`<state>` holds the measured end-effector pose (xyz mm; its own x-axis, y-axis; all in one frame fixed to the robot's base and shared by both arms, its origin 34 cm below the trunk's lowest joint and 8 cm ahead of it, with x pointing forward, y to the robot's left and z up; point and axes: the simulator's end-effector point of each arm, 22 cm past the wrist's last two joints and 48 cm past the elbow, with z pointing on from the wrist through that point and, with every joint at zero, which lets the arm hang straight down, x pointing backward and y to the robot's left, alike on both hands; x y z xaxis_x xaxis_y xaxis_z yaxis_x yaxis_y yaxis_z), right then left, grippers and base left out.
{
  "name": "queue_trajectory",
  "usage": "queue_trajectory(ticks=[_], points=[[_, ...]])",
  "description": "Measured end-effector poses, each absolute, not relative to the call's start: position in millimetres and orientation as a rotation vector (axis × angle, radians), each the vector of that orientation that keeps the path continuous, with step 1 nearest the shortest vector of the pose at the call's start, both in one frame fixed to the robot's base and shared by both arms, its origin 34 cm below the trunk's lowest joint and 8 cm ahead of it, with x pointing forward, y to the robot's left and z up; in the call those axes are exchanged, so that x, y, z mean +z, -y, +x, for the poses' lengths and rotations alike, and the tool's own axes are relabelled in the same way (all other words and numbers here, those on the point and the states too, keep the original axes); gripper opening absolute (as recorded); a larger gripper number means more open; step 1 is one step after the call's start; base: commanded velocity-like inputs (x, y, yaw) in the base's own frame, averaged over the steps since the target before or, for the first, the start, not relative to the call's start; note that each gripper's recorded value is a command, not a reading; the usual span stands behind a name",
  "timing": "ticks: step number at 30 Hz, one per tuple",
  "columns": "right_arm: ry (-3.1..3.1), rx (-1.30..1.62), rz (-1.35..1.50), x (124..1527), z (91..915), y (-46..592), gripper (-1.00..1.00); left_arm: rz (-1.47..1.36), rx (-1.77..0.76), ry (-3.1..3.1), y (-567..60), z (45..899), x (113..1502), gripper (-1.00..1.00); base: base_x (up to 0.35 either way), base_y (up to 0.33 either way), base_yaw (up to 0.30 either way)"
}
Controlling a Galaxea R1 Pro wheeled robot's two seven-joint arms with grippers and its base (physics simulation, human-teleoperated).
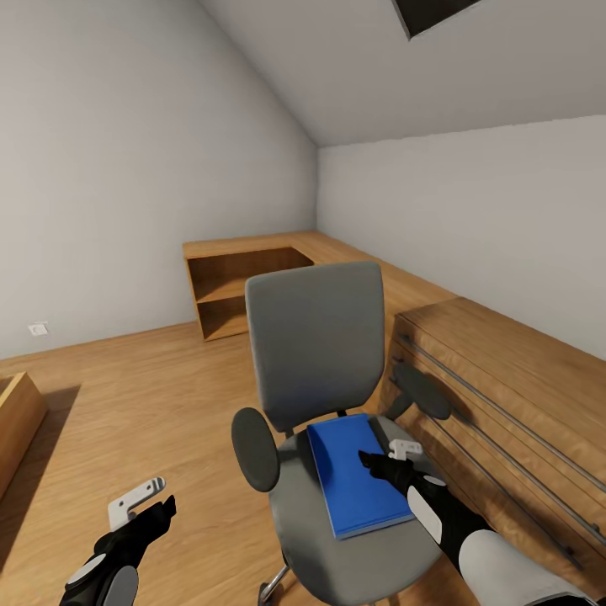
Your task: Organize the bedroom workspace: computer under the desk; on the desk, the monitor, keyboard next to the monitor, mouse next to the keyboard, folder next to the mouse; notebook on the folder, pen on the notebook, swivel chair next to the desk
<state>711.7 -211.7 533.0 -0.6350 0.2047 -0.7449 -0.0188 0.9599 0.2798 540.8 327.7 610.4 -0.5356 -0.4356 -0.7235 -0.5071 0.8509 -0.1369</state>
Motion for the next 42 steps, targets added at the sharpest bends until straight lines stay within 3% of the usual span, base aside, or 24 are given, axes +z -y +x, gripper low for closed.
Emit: queue_trajectory(ticks=[15, 42], points=[[-2.236, 0.325, 0.133, 533.6, 712.9, 213.3, 1.0, -0.681, 0.113, -2.215, -327.7, 540.9, 610.1, 1.0, -0.221, 0.0, 0.0], [-2.232, 0.328, 0.131, 535.3, 713.7, 212.3, 1.0, -0.683, 0.114, -2.214, -328.3, 540.7, 610.3, 1.0, -0.088, 0.0, 0.0]])
